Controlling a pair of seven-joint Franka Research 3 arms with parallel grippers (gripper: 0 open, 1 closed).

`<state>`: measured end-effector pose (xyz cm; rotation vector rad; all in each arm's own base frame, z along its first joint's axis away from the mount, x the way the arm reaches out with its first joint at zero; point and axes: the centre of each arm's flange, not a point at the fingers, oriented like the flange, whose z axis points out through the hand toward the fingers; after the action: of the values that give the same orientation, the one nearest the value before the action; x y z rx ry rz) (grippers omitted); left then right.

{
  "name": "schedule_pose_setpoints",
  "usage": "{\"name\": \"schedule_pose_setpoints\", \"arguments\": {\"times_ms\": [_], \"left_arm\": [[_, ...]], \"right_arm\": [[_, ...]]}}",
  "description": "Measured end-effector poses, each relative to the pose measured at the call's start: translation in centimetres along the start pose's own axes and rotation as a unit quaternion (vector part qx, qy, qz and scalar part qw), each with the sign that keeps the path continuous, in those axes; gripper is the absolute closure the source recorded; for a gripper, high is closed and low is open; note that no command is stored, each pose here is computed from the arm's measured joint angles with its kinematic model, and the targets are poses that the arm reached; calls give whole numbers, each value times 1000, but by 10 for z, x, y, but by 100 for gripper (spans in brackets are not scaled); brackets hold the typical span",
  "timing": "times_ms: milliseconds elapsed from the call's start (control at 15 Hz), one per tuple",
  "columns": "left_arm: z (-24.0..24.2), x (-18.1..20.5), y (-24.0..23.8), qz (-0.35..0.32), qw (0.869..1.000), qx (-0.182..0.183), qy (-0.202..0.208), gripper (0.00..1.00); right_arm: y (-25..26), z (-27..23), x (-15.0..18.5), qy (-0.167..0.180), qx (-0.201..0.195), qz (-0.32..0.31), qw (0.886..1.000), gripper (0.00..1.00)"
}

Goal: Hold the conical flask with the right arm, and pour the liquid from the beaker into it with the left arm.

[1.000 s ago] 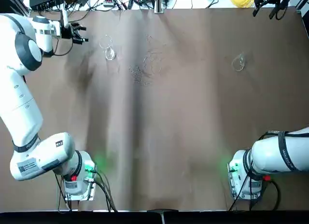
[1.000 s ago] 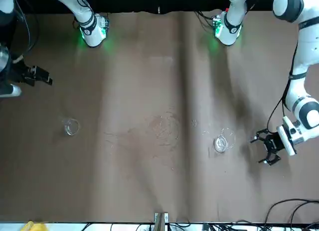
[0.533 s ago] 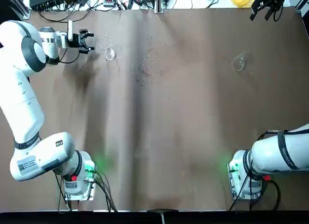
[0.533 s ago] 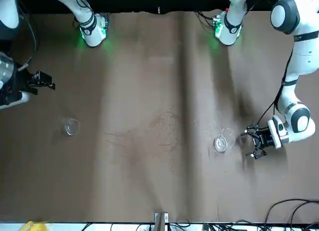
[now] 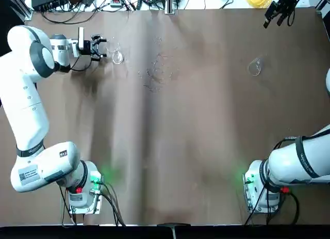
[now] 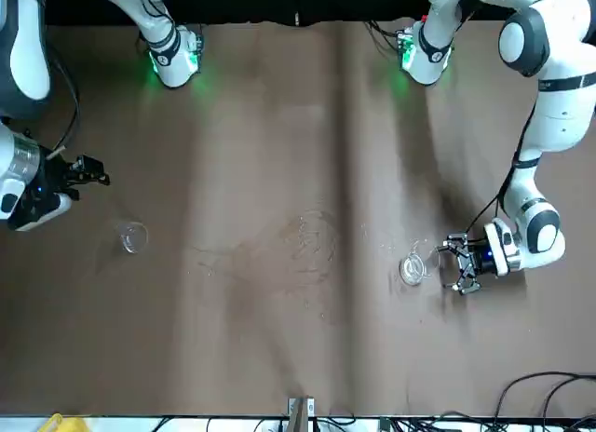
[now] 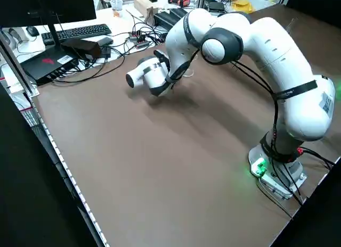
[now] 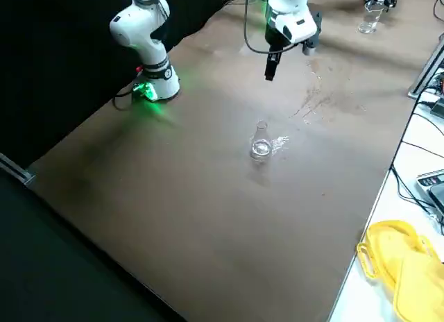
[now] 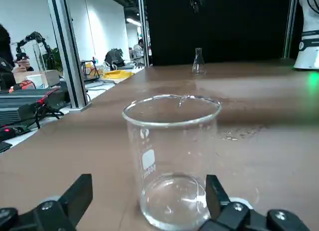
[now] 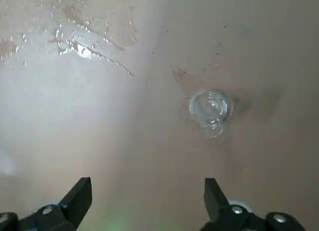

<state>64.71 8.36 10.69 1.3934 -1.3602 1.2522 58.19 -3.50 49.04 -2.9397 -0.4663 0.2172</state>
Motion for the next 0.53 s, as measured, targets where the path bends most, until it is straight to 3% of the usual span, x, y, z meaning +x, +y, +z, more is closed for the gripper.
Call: {"name": "schedule_pose_setpoints", "arguments": {"times_ms": [533], "left_arm": [[35, -12, 3, -8, 1000, -1, 21, 0]], "right_arm": [[36, 21, -2, -3, 24, -107, 994, 0]]}}
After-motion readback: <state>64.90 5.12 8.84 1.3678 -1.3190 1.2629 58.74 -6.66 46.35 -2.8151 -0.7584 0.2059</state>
